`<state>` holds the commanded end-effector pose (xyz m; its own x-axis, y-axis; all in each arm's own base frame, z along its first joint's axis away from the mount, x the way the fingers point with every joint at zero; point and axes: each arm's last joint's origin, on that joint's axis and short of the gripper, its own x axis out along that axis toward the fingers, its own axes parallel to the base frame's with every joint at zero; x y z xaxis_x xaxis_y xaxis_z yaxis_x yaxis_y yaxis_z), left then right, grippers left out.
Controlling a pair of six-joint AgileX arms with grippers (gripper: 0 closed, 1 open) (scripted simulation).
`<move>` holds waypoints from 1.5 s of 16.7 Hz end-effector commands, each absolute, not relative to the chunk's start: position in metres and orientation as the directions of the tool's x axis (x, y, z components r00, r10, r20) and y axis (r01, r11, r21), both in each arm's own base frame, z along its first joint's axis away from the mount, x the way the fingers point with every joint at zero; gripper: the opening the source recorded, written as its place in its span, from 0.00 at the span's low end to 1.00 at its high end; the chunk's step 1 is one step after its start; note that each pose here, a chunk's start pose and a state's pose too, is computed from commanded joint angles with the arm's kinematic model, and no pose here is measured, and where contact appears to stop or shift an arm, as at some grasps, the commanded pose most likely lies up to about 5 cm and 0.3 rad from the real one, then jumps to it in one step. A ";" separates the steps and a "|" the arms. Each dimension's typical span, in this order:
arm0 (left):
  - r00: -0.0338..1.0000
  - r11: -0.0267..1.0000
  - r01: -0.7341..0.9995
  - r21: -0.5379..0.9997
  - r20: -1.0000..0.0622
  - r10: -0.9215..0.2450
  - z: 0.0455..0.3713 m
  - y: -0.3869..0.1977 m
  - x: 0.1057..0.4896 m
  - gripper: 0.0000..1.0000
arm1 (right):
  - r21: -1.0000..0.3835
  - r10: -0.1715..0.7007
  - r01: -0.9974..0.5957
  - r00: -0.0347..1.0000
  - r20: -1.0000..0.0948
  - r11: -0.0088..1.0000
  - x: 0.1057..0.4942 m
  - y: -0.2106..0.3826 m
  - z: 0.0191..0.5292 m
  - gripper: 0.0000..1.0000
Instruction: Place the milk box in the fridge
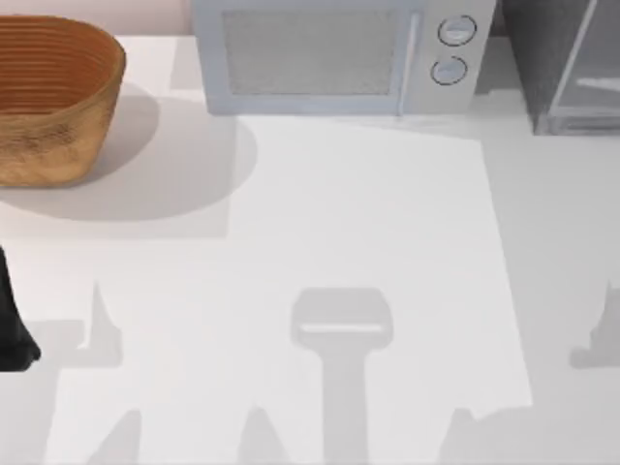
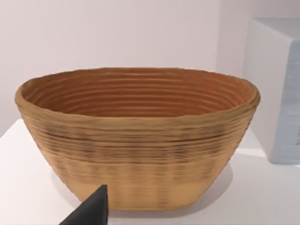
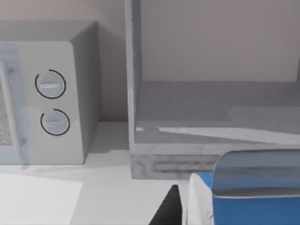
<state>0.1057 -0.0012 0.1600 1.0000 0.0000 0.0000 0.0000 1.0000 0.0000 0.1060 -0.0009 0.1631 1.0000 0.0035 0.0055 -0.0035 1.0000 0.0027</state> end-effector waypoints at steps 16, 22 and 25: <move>1.000 1.000 0.000 0.000 0.000 0.000 0.160 -0.001 0.106 1.00 | -0.020 0.000 0.001 0.999 0.044 1.000 0.292 -0.046 0.242 0.00; 1.000 1.000 0.000 0.000 0.000 0.000 0.160 -0.001 0.106 1.00 | -0.002 0.002 -0.002 1.000 -0.006 1.000 0.381 -0.087 0.156 0.00; 1.000 1.000 0.000 0.000 0.000 0.000 0.160 -0.001 0.106 1.00 | 0.002 0.002 -0.002 1.000 -0.004 1.000 0.399 -0.099 0.124 0.00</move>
<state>0.1057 -0.0012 0.1600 1.0000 0.0000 0.0000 0.0000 1.0000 0.0000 0.3989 -0.0990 0.1236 1.0000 0.0021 -0.0045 -0.0021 1.0000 0.0016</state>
